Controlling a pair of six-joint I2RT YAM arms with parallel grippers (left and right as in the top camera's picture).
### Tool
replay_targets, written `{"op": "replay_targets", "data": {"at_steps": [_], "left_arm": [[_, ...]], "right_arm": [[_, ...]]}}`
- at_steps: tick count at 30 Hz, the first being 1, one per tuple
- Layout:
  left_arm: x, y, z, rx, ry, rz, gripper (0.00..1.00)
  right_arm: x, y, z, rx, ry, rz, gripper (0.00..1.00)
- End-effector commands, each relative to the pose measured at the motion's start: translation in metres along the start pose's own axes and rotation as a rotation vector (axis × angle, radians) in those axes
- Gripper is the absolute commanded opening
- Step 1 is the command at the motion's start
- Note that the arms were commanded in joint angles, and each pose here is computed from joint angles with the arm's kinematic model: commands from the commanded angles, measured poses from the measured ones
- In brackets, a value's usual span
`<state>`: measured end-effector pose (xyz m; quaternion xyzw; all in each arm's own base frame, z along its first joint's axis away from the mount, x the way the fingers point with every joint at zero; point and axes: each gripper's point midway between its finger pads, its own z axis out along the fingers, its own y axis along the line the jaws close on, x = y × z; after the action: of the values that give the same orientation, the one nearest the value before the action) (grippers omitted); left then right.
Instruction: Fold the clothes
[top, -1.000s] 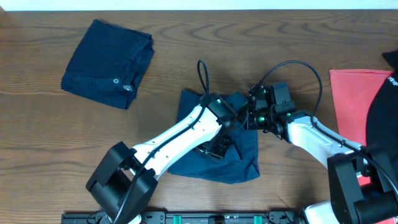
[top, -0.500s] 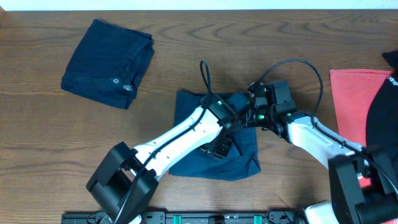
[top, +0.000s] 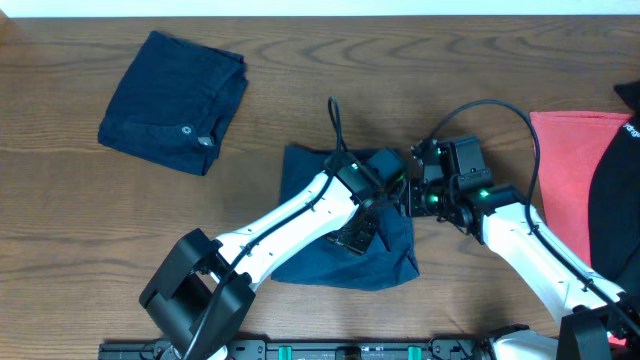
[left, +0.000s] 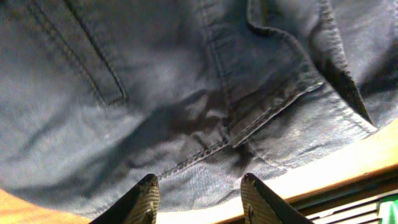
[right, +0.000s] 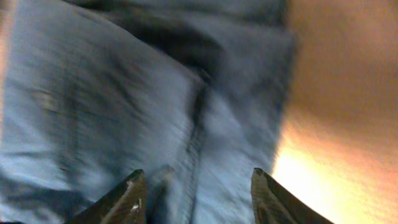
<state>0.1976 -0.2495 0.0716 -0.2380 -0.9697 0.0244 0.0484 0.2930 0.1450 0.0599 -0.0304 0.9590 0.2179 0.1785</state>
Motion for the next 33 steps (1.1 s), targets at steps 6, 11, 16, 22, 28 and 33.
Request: {"op": "replay_targets", "data": {"at_steps": [6,11,16,22,28,33], "left_arm": [[0.001,-0.023,0.003,0.022,-0.026,0.274,0.50],[-0.001,-0.047,0.005,0.037,-0.075,0.425,0.57],[-0.007,-0.054,0.014,0.046,-0.112,0.477,0.66],[-0.005,-0.050,0.037,0.044,-0.116,0.530,0.64],[-0.006,-0.054,0.014,0.052,-0.136,0.494,0.06],[-0.011,-0.063,-0.046,0.080,-0.233,0.484,0.06]], "right_arm": [[-0.013,-0.073,-0.017,0.235,-0.077,0.253,0.60],[-0.020,-0.096,-0.030,0.172,-0.100,0.361,0.59],[-0.019,-0.100,-0.035,0.110,-0.089,0.357,0.56],[-0.017,-0.100,-0.035,0.112,-0.083,0.362,0.56],[-0.017,-0.100,-0.035,0.111,-0.082,0.362,0.56],[-0.016,-0.098,-0.034,0.099,-0.072,0.345,0.55]]}}
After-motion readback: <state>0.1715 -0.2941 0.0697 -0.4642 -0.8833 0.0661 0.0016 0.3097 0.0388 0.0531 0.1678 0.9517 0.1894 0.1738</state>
